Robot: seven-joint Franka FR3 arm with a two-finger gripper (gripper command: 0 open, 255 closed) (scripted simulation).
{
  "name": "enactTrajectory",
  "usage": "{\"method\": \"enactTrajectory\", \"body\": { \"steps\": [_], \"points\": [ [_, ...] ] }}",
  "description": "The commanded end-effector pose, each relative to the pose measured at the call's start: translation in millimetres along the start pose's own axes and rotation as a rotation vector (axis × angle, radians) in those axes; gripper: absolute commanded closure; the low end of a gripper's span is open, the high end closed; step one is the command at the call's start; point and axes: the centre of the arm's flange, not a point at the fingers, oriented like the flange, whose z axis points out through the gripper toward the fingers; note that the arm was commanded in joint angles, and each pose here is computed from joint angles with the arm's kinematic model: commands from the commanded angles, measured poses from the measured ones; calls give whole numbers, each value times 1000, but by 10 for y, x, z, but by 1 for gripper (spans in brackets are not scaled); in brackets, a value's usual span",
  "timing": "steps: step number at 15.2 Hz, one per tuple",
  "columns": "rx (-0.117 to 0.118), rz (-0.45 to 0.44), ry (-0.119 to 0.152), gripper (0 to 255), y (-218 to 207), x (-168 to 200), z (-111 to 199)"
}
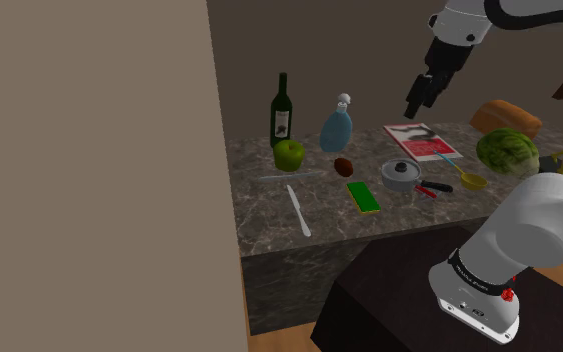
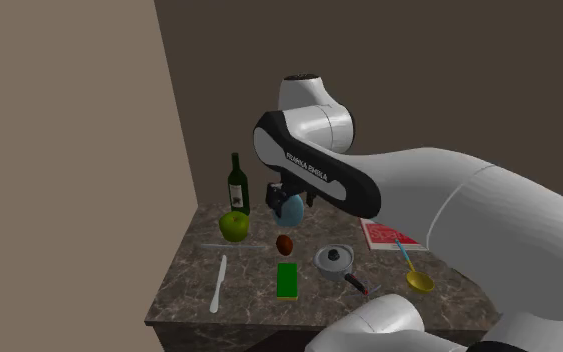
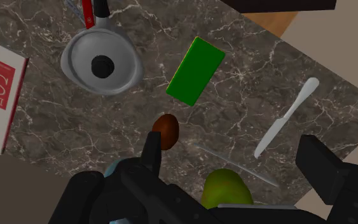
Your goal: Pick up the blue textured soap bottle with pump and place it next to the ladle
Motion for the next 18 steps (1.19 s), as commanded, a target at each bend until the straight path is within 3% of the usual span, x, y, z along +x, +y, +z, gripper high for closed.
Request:
{"method": "enactTrajectory", "body": {
  "steps": [1, 18],
  "points": [
    [0, 0, 0, 0, 0, 0, 0],
    [-36, 42, 137, 0, 866, 1615, 928]
  ]
}}
